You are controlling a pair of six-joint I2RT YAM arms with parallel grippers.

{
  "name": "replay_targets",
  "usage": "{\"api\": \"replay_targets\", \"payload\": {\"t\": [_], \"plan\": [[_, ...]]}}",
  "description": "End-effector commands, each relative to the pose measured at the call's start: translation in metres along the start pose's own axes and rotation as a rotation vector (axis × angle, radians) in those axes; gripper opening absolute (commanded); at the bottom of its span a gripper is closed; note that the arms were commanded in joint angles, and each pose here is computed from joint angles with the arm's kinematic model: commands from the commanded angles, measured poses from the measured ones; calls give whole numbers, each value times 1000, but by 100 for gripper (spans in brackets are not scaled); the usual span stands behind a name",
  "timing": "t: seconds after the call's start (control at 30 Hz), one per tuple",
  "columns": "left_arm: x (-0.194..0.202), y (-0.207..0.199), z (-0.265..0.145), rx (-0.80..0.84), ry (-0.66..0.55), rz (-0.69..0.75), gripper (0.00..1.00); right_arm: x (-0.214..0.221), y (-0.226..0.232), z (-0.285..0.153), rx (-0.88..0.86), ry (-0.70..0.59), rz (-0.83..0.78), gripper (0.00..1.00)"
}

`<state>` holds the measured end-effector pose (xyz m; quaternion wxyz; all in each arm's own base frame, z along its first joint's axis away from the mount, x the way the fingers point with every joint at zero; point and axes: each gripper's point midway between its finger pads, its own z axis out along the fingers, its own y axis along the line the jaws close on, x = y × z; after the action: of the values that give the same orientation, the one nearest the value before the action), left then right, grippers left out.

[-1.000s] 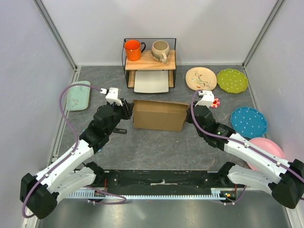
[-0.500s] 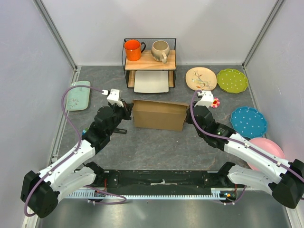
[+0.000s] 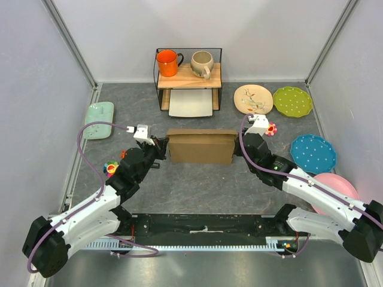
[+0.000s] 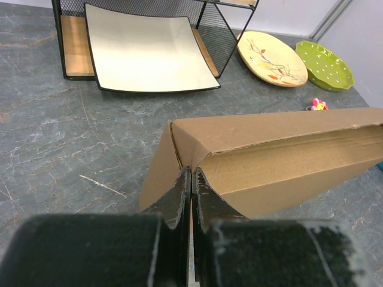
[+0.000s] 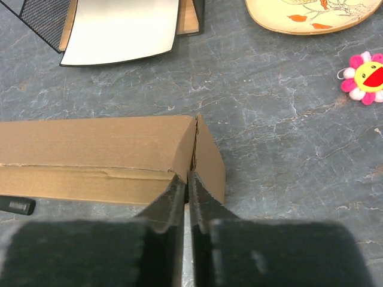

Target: Fold the paper box

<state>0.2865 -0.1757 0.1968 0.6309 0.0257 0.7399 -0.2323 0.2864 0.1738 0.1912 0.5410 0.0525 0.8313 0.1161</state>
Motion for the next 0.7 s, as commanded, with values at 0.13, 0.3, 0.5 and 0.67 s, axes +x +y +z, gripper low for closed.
{"api": "replay_targets", "payload": {"t": [0.13, 0.3, 0.5, 0.67], "plan": [[59, 25, -11, -137, 149, 39, 2, 44, -19, -18, -10, 163, -113, 40], [47, 26, -10, -161, 133, 45, 2, 11, -11, -34, -58, 98, -106, 64], [38, 23, -8, -161, 120, 39, 2, -27, 2, -50, -119, 23, -83, 76], [36, 22, -8, -161, 121, 33, 2, -34, 8, -47, -122, 13, -88, 73]]}}
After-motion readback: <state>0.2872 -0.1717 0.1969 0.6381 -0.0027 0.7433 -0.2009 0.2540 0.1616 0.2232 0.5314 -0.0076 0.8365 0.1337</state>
